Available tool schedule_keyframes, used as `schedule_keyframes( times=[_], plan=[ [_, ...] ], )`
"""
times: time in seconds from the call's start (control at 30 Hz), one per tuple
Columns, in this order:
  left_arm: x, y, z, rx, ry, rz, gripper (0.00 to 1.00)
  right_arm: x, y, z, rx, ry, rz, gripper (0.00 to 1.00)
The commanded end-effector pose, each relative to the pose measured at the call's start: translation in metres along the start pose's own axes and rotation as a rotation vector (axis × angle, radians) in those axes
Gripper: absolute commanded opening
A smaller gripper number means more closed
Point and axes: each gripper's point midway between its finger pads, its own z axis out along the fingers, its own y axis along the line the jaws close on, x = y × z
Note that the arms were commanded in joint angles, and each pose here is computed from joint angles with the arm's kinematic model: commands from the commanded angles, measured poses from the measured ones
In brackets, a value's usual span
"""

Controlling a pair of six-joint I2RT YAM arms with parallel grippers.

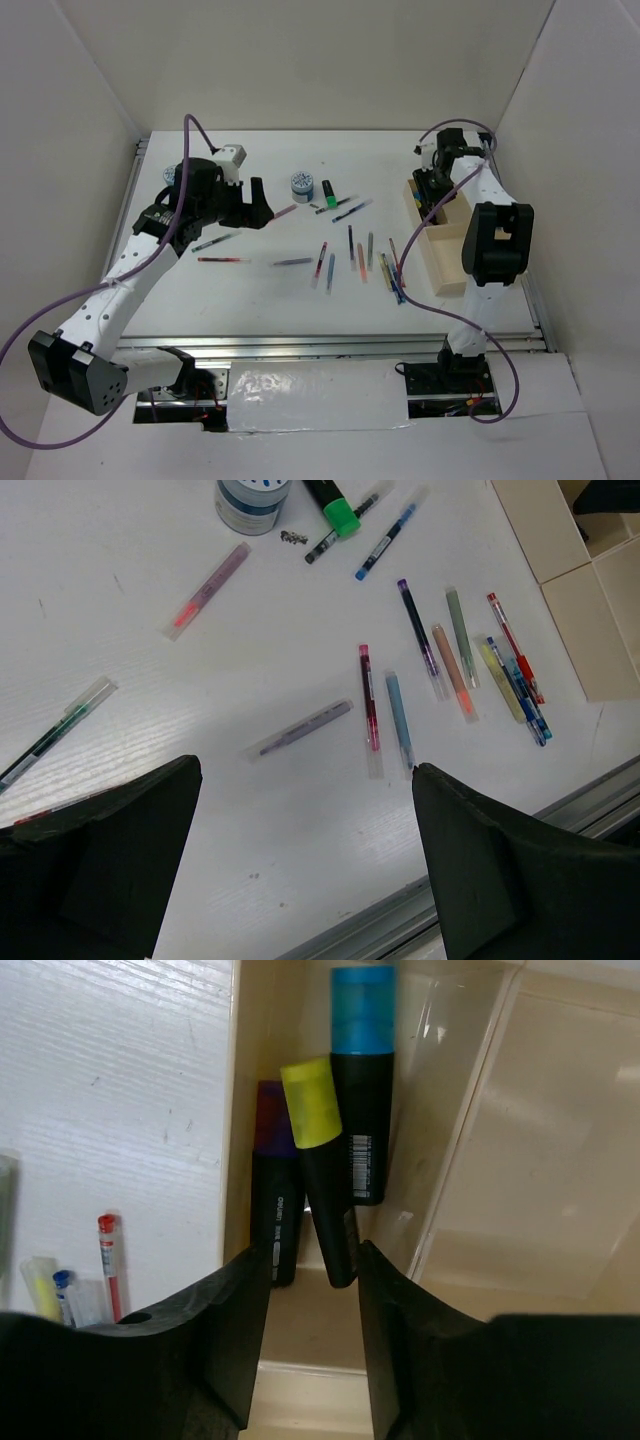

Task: Sort the stationery into containers
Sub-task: Place the pen in the storage box, then pick up the pen from the center of the board.

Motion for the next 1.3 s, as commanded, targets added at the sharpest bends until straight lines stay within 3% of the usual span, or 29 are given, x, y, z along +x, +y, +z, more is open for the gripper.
schedule_keyframes(
  times=[0.0, 0.13, 0.27, 0.47, 0.67, 0.83, 0.93, 1.0, 1.03, 1.1, 1.13, 1.27],
  plan=[
    [-0.009, -0.001, -0.002, 0.01, -0.043, 0.014, 0.99, -0.015, -0.002, -0.012, 0.027, -0.029, 0.0, 0.48],
    [-0.012, 0.002, -0.002, 0.001, -0.046, 0.005, 0.99, -0.026, 0.0, -0.034, 0.035, -0.069, 0.002, 0.5],
    [-0.017, 0.007, -0.006, -0.008, -0.071, -0.013, 0.99, -0.073, 0.009, -0.107, 0.03, -0.301, 0.016, 0.46],
    [-0.013, 0.016, 0.002, -0.007, -0.061, -0.075, 0.99, -0.116, 0.112, -0.151, -0.146, -0.443, -0.088, 0.46],
    [-0.042, 0.006, 0.018, -0.084, -0.138, -0.065, 0.93, -0.122, 0.163, -0.152, -0.232, -0.468, -0.046, 0.47],
    [-0.055, -0.071, 0.065, -0.108, -0.166, -0.002, 0.88, -0.108, 0.138, -0.158, -0.227, -0.454, 0.047, 0.48],
    [-0.051, -0.107, 0.106, -0.171, -0.121, -0.038, 0.86, -0.088, 0.088, -0.164, -0.197, -0.442, 0.161, 0.48],
    [-0.027, -0.101, 0.156, -0.262, -0.027, -0.046, 0.85, -0.079, 0.074, -0.177, -0.201, -0.457, 0.188, 0.48],
    [-0.045, -0.105, 0.16, -0.268, -0.039, -0.102, 0.84, -0.072, 0.071, -0.181, -0.213, -0.455, 0.196, 0.48],
    [-0.027, -0.091, 0.201, -0.329, 0.011, -0.157, 0.82, -0.058, 0.055, -0.192, -0.194, -0.478, 0.216, 0.49],
    [-0.04, -0.087, 0.208, -0.336, -0.02, -0.183, 0.82, -0.053, 0.052, -0.196, -0.184, -0.489, 0.217, 0.49],
    [-0.028, -0.065, 0.253, -0.378, -0.021, -0.248, 0.87, -0.031, 0.055, -0.204, -0.193, -0.505, 0.212, 0.5]
  ],
)
